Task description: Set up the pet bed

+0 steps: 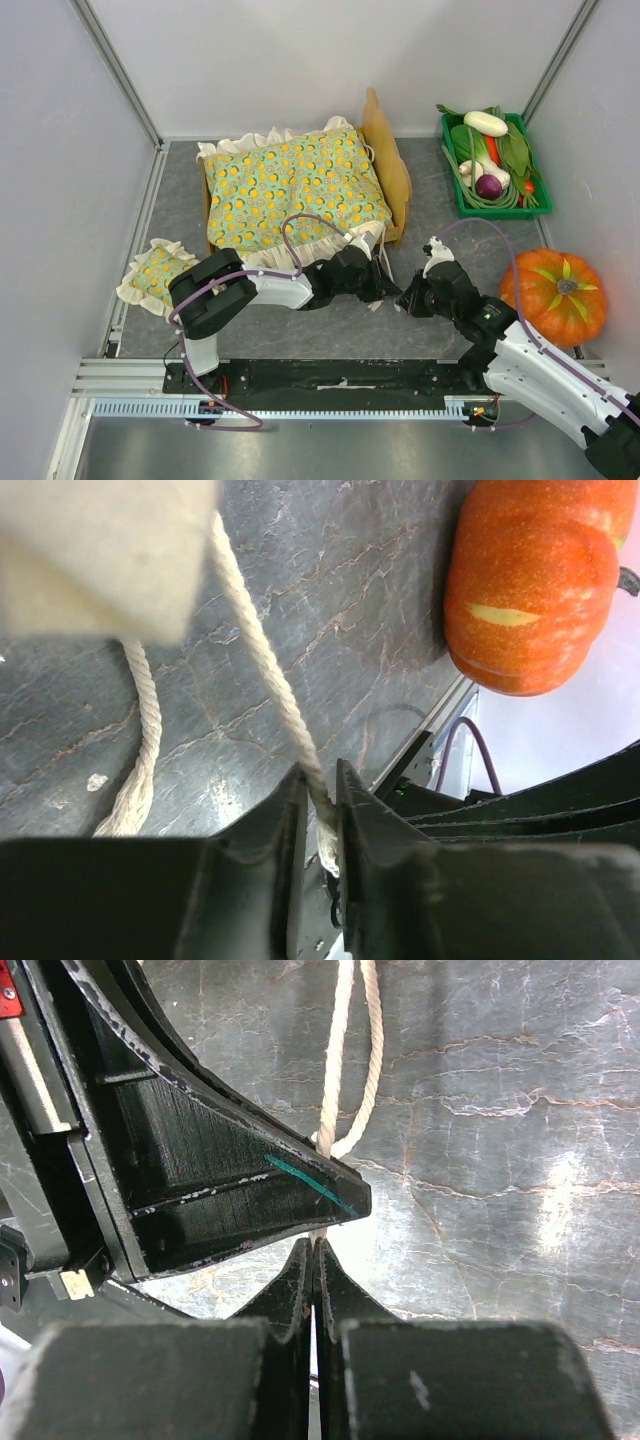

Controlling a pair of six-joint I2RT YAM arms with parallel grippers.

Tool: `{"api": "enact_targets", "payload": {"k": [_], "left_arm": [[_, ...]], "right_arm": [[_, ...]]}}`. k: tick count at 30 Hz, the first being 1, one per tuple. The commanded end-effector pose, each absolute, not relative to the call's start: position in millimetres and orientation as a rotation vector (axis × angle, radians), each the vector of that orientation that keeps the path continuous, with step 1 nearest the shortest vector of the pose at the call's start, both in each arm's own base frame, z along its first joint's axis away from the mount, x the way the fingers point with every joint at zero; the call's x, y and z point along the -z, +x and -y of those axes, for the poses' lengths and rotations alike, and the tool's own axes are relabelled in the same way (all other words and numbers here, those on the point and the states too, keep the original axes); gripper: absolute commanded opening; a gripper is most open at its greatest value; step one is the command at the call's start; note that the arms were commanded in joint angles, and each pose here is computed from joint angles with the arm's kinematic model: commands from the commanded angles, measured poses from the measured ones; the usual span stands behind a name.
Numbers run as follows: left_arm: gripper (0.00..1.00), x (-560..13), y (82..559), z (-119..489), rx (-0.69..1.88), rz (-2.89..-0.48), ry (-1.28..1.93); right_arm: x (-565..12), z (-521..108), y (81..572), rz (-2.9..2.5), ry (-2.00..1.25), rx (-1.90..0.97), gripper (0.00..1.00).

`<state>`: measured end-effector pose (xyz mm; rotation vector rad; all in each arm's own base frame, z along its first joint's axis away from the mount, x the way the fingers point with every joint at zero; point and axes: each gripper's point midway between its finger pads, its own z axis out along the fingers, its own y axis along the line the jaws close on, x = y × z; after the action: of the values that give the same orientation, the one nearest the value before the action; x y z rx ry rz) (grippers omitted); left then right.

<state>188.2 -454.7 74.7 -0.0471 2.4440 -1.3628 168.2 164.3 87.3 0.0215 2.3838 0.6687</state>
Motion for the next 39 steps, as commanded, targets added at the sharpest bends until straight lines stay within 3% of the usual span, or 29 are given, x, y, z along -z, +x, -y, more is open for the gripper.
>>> {"api": "enact_targets", "payload": {"k": [1,4,6,7,11,20,25,39], "left_arm": [[0.09,-85,190,465,1.44,-2.412,-0.065],[0.02,-80,190,458,1.409,-2.431,-0.079],[0.02,-81,192,453,1.389,-2.42,-0.087],[0.02,-75,192,446,1.361,-2.435,-0.098],[0.02,-69,199,427,1.28,-2.431,-0.117],[0.02,-70,204,424,1.232,-2.418,-0.062],[0.02,-72,206,427,1.225,-2.412,-0.035],[0.02,-66,209,425,1.18,-2.415,-0.006]], "right_arm": [[-94,-171,172,-2.349,0.022,-0.709,0.0],[-95,-170,174,-2.345,0.019,-0.696,0.03],[-102,-169,179,-2.327,0.021,-0.679,0.18],[-105,-162,185,-2.309,0.028,-0.618,0.33],[-133,-146,210,-2.209,0.048,-0.475,0.46],[-141,-175,265,-2.132,0.032,-0.458,0.45],[-127,-185,295,-2.055,0.075,-0.458,0.39],[-99,-191,338,-1.954,0.149,-0.487,0.38]]}}
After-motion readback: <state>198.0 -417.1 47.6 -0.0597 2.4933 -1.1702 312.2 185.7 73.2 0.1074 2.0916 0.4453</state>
